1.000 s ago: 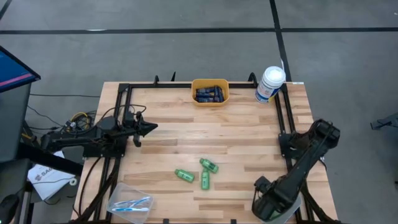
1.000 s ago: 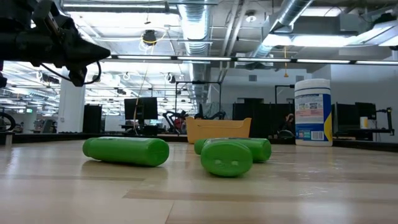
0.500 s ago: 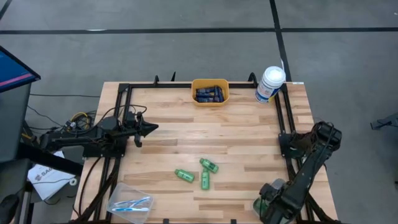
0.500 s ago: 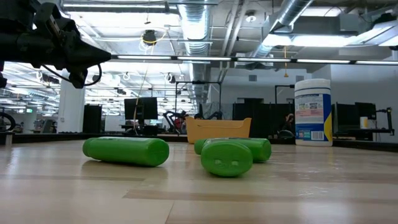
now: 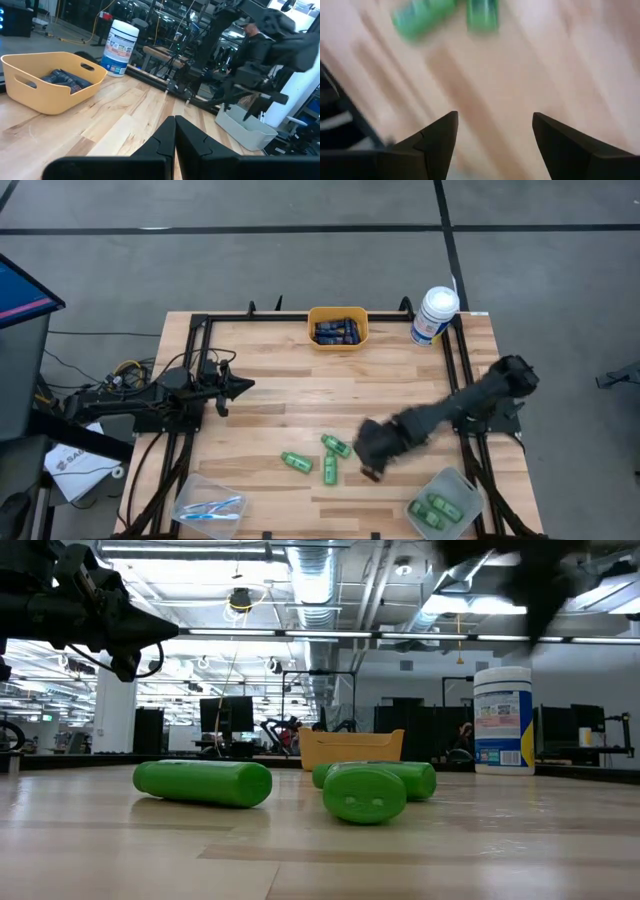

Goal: Pick & Place Travel size toiletries
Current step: Put the shampoo into the white bin

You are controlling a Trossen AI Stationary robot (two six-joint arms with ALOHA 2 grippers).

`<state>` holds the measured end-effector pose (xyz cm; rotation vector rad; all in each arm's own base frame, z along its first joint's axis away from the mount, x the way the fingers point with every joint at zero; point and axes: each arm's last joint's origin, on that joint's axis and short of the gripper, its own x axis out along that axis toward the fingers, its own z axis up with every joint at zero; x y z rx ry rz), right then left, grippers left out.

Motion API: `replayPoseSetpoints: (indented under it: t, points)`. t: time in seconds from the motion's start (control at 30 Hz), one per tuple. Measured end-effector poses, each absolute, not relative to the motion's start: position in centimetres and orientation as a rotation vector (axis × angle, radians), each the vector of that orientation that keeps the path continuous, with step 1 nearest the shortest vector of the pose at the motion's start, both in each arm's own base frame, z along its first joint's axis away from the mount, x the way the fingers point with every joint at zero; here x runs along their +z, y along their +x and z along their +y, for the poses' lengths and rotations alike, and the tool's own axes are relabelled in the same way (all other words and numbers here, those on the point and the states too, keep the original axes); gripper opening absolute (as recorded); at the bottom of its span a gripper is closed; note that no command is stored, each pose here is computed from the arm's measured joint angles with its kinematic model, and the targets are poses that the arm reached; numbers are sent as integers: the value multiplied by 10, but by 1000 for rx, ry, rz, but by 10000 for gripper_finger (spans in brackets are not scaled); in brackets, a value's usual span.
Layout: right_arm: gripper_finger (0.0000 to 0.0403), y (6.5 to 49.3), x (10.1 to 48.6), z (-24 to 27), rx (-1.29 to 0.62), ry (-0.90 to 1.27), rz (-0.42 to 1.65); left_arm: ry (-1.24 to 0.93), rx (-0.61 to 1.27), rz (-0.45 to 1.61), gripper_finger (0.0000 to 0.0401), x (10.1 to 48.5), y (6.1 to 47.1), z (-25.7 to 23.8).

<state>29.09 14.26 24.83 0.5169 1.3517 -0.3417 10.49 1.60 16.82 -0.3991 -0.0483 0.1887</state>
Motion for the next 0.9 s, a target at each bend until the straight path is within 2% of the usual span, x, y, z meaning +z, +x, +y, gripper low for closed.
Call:
replayPoseSetpoints:
  t: [0.17,0.37,0.63,0.9]
  points:
    - [249,339,226,102,-265,476,1245,-399,190,-50,1,168,105,16]
    - [249,376,199,66,-275,419,1250,-399,194,-43,1,168,106,16]
    - [249,417,186,71,-187,295,1277,-400,192,-22,1,166,108,16]
    - [249,435,158,76,-175,235,1356,-401,200,14,1,163,111,17]
